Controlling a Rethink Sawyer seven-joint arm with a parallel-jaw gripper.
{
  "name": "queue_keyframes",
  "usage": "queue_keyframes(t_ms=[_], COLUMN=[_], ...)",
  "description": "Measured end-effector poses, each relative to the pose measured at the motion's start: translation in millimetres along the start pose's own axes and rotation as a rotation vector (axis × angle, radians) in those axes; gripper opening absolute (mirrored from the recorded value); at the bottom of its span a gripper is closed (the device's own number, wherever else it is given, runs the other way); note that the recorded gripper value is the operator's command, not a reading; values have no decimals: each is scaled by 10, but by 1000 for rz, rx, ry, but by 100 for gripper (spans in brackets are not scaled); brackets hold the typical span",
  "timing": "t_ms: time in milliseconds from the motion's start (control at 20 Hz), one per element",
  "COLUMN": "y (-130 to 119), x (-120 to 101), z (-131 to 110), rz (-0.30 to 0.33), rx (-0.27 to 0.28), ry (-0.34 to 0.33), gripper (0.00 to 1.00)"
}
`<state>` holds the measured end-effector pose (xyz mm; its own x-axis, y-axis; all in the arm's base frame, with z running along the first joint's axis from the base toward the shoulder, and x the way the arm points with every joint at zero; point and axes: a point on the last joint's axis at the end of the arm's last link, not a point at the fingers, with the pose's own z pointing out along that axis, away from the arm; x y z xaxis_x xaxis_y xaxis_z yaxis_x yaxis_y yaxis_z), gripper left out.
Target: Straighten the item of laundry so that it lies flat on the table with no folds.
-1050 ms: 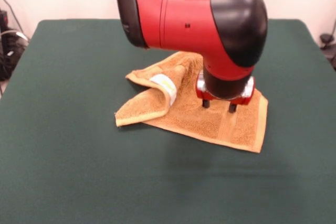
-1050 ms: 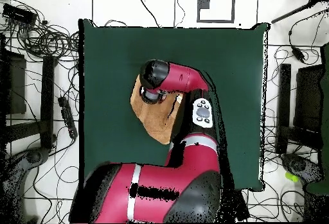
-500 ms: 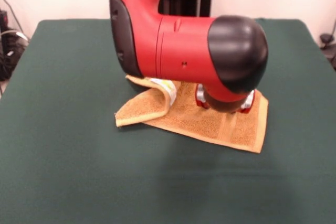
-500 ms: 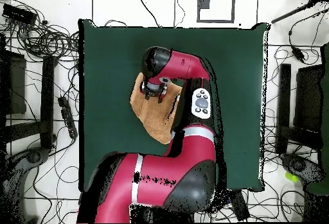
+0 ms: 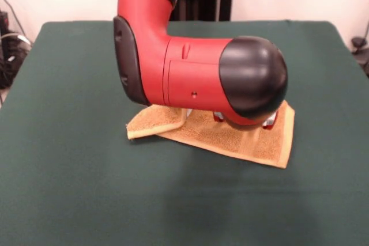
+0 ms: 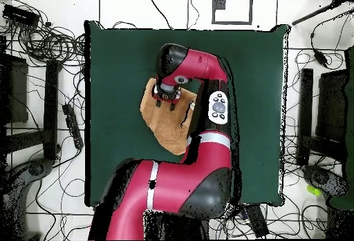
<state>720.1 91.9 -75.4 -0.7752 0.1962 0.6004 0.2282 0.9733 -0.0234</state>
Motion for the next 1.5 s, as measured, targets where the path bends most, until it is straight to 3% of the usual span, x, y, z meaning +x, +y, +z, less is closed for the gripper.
queue_keyframes(t_ms=[450,800,950,1050,1200,1350,1500], y=[19,-4,-83,-222,-326,-629,-863], x=[-52,-42,-11,47,86,193,286], z=[1,-4,-20,-34,-40,-59,-71], rz=[-1,2,15,37,51,88,113], rx=[4,-13,-63,-139,-181,-257,-278], ry=[39,34,8,-26,-50,-110,-144], gripper=[100,100,100,100,100,100,100])
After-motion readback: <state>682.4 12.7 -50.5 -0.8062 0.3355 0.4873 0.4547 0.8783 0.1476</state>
